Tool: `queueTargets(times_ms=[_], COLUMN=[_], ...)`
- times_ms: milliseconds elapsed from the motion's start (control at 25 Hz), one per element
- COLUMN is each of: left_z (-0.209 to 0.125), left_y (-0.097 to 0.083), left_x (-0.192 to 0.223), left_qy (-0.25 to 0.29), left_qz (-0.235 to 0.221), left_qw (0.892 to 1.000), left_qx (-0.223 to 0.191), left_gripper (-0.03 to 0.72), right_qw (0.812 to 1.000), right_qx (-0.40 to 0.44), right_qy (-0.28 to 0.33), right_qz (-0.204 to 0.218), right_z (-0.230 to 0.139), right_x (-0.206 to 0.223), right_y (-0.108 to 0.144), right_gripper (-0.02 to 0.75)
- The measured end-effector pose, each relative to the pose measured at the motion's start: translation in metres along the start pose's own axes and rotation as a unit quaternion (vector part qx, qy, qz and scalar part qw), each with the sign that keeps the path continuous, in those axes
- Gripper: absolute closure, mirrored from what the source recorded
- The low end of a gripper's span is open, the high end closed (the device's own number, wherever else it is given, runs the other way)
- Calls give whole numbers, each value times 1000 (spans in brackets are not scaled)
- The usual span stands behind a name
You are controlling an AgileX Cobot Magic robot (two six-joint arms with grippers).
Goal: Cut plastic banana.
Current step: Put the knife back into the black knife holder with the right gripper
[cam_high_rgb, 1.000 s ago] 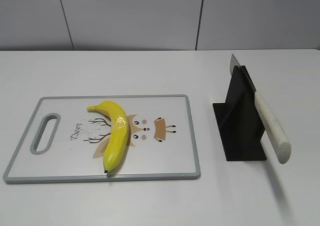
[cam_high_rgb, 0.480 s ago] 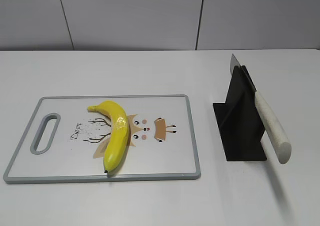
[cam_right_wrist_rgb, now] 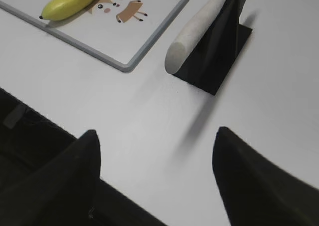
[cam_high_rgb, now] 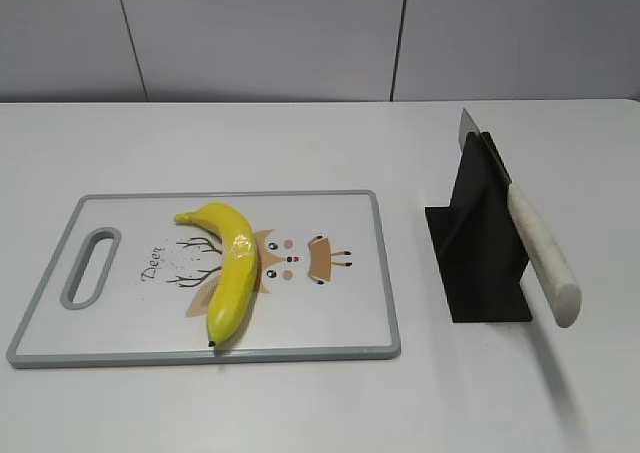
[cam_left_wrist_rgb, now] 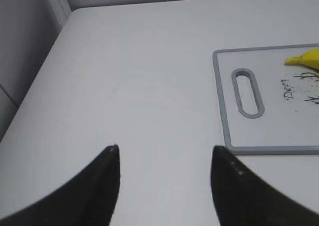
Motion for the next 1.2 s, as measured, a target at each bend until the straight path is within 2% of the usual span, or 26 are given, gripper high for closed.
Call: queueTargets(times_ms=[280, 520, 760, 920, 1200], left_z=[0, 0, 0, 0, 0], left_y=[0, 0, 0, 0, 0], left_x=[0, 0, 0, 0, 0], left_qy=[0, 0, 0, 0, 0], left_qz=[0, 0, 0, 0, 0], left_qw=[1000, 1000, 1000, 1000, 1000], left_qx=[0, 0, 0, 0, 0], left_gripper=[165, 167, 167, 167, 167], right_qw=[996, 986, 974, 969, 968], right_qx=[24, 69, 100, 111, 112], right_qy=[-68, -76, -78, -79, -79], right_qz=[-47, -129, -186, -206, -208], right_z=[0, 0, 0, -1, -1], right_x=[-17, -19, -21, -22, -22], right_y=[-6, -17, -26, -28, -29], right_gripper=[216, 216, 216, 216, 216])
Point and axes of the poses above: a point on each arm's last joint axis where the gripper is mounted, x pointing out along that axis toward the gripper, y along the wrist's bending axis when the last joint is at zero, z = x × y, the point moved 6 cm from there along x, pointing out along that axis toward the gripper, and after that the axes turned 3 degrees about x, right-handed, at the moved point
